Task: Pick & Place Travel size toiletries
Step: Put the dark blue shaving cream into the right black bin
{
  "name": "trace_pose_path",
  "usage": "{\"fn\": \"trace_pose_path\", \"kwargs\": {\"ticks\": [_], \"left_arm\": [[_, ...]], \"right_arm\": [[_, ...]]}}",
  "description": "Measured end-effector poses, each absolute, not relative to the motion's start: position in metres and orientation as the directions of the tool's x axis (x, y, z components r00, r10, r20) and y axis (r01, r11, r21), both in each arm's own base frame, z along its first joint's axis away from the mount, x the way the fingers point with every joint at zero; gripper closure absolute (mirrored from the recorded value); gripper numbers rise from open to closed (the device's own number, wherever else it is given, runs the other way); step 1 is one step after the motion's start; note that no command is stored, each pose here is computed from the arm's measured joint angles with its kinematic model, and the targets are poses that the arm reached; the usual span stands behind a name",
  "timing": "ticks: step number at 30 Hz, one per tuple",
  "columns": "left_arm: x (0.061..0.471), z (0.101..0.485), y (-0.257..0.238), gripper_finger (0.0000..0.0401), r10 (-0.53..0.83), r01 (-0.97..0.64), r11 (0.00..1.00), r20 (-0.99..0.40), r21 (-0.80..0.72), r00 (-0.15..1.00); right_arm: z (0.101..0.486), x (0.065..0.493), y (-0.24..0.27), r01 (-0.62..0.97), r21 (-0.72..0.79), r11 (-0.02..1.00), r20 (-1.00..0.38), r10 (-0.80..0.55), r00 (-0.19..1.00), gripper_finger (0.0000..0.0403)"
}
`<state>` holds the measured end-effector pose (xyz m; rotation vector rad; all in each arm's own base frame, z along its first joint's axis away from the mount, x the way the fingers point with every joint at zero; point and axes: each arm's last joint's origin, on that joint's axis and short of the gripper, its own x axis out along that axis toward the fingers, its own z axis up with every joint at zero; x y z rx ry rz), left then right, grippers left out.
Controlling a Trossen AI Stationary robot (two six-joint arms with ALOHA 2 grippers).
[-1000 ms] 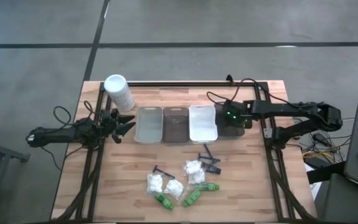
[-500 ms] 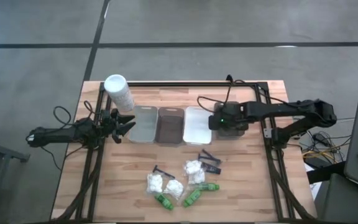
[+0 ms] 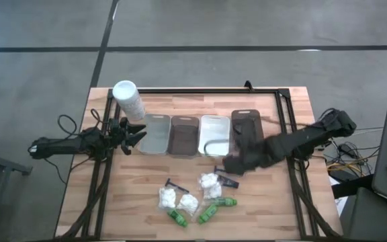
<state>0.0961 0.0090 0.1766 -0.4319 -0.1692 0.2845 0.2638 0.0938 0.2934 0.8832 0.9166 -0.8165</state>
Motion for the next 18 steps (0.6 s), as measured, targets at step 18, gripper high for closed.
{"fn": "trace_pose_path", "kwargs": {"ticks": [18], "left_arm": [[0.096, 0.177, 0.009, 0.0192, 0.306, -0.235, 0.87, 0.101, -0.434, 0.947]], "right_arm": [[0.241, 0.298, 0.2, 0.803, 0.164, 0.573, -0.961, -0.091, 0.261, 0.0151]]}}
